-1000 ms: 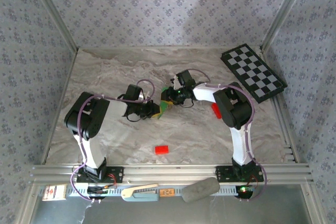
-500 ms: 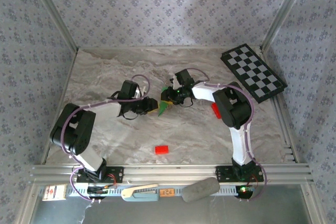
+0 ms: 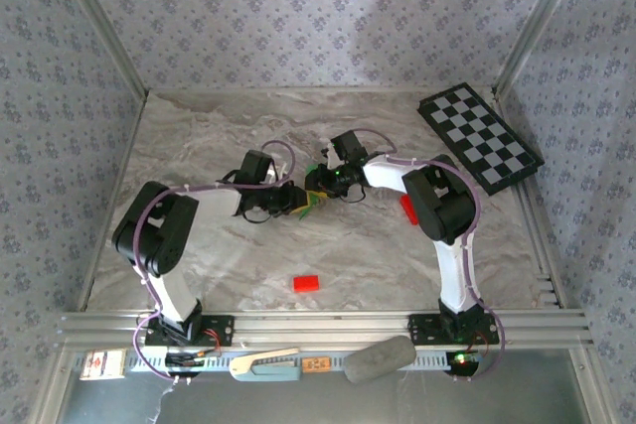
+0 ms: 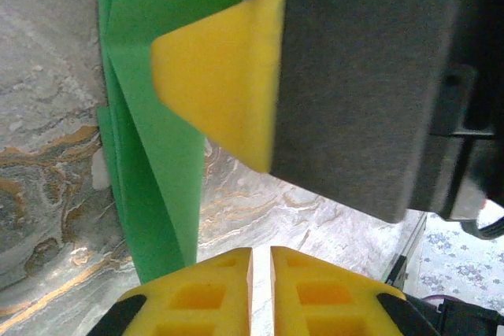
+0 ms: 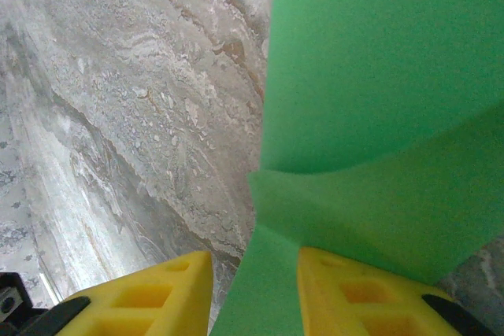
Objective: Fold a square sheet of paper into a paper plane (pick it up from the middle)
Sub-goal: Fold the wing for the fifth time at the center of the table.
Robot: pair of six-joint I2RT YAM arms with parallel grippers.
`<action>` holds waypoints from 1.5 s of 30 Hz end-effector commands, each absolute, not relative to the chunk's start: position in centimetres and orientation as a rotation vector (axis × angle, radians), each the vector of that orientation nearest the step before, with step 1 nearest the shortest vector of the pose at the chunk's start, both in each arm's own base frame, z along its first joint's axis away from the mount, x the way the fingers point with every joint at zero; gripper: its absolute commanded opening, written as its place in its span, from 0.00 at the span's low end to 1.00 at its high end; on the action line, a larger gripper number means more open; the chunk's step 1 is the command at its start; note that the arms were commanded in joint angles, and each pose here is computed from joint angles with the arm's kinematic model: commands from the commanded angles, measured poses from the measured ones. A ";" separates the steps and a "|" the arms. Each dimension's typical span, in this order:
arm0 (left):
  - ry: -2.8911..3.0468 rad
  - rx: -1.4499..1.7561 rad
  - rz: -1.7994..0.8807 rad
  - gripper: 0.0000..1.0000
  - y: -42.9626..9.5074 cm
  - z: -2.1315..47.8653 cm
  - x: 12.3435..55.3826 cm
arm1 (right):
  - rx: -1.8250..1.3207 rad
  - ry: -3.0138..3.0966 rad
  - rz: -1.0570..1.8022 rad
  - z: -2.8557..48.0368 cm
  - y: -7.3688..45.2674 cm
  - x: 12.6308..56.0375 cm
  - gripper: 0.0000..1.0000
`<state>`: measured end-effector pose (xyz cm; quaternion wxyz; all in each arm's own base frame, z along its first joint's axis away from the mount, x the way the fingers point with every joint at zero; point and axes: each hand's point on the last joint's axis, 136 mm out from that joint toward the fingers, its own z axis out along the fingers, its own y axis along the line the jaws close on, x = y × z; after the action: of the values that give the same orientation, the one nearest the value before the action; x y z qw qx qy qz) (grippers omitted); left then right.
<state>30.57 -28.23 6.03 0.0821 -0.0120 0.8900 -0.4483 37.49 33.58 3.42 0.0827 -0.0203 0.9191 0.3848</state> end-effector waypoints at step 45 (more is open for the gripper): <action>2.858 -0.107 -1.196 0.04 -27.4 0.8 28.6 | -0.068 2.823 1.065 2.4 33.2 36.8 0.34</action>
<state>29.37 -28.09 2.21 0.0388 -0.0290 0.9080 -0.4161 36.99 33.58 3.34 0.0707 -0.0237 0.9246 0.3737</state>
